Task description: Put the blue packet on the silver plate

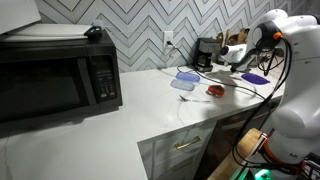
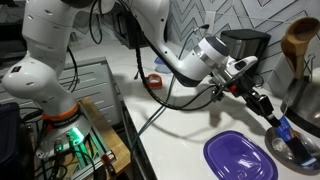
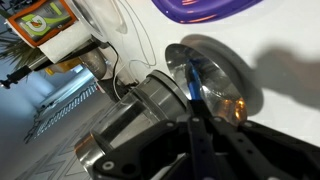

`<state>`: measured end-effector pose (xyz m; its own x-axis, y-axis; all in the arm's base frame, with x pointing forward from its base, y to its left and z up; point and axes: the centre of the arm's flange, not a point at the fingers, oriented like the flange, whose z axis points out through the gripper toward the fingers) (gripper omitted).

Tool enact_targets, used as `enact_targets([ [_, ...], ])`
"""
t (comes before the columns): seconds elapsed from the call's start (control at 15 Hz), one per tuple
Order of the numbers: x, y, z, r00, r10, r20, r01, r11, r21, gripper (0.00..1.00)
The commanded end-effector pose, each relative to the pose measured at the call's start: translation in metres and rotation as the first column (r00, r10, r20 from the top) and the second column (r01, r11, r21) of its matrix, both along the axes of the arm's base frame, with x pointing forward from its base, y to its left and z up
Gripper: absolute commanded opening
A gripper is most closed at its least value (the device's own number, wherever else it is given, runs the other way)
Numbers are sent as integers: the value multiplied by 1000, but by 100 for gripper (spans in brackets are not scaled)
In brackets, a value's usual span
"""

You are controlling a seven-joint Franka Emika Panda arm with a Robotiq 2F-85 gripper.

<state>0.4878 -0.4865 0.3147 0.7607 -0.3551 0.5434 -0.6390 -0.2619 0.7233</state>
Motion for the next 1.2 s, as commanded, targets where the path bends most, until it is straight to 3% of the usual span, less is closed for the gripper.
enact_targets([
  [0.0, 0, -7, 3, 999, 33, 10, -33, 999, 21, 34],
  [0.27, 0, -6, 37, 1000, 7, 18, -9, 995, 101, 63],
  [0.6, -12, -1, 92, 999, -32, -11, 34, 939, 341, 99],
  [0.87, -29, 10, 132, 998, -36, -47, 55, 854, 517, 100],
  [1.13, -54, 25, 171, 997, -24, -78, 72, 714, 696, 100],
])
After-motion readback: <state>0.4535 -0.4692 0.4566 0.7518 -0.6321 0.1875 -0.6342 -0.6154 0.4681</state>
